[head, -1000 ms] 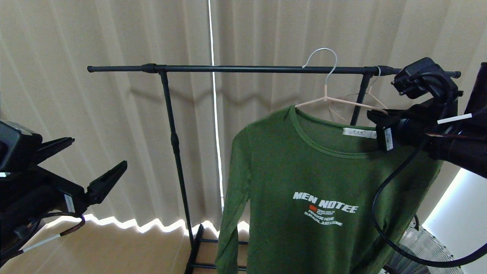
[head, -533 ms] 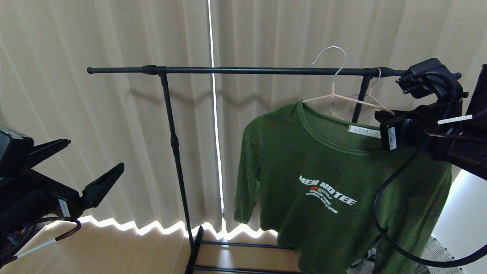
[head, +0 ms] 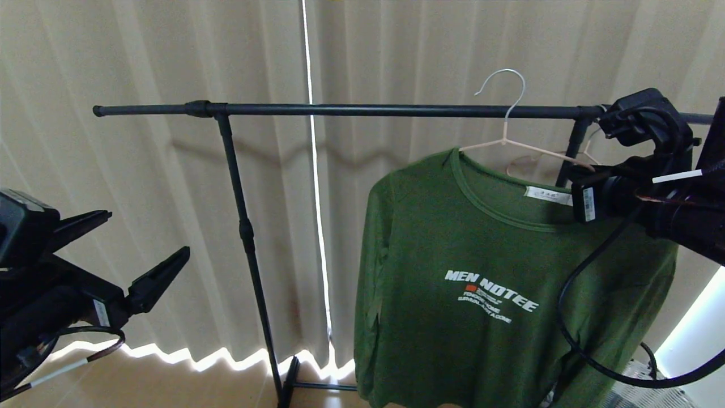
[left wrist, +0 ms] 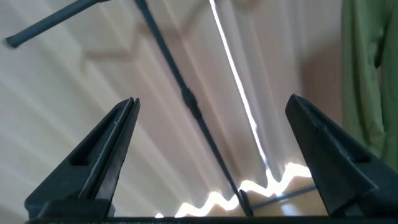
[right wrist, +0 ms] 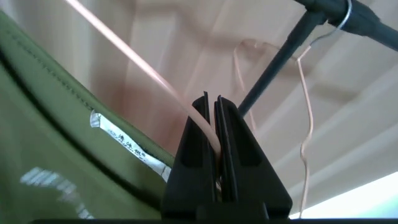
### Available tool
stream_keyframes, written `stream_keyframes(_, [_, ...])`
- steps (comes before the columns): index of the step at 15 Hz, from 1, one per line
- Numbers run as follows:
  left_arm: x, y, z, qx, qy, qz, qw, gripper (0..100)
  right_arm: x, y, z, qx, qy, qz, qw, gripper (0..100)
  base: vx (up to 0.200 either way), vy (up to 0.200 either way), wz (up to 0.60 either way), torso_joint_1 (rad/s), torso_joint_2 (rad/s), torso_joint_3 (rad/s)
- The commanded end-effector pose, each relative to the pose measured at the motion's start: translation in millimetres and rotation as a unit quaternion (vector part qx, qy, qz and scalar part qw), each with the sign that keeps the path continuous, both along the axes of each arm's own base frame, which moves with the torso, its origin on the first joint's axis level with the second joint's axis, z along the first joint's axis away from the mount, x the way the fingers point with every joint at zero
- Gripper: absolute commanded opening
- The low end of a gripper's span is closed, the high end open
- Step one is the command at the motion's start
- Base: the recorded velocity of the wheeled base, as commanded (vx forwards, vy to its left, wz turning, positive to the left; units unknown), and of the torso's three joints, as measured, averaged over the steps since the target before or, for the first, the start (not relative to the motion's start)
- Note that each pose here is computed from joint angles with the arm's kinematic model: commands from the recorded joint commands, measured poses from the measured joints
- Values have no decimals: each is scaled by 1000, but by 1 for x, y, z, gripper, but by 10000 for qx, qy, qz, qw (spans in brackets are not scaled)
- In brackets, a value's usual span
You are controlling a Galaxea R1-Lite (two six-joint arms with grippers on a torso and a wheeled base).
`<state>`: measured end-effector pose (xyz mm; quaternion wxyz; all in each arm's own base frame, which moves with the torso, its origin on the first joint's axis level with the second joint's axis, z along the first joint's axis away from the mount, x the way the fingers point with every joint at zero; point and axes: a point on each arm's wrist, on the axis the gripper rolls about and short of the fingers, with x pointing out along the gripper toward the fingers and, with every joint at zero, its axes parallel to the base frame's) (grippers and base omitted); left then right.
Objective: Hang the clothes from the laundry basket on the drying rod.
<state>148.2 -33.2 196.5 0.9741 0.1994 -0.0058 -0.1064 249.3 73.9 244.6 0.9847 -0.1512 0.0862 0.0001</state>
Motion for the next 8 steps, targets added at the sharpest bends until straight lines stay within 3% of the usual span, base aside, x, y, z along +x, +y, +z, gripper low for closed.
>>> stream_keyframes(1, [1, -2, -1, 6, 20, -48, 10000, 100, 1, -5, -3, -12, 50, -95, 9999, 0, 200, 0, 0, -2, 2, -2])
stream_keyframes(6, [6, -8, -6, 67, 171, -180, 9997, 100, 4, -5, -6, 22, 99, -150, 9998, 0, 200, 0, 0, 5, 1, 0])
stream_keyframes(8, [6, -8, -6, 43, 169, -178, 9997, 100, 9, -5, -9, -37, 119, -391, 9992, 0, 0, 0, 0, 0, 0, 0])
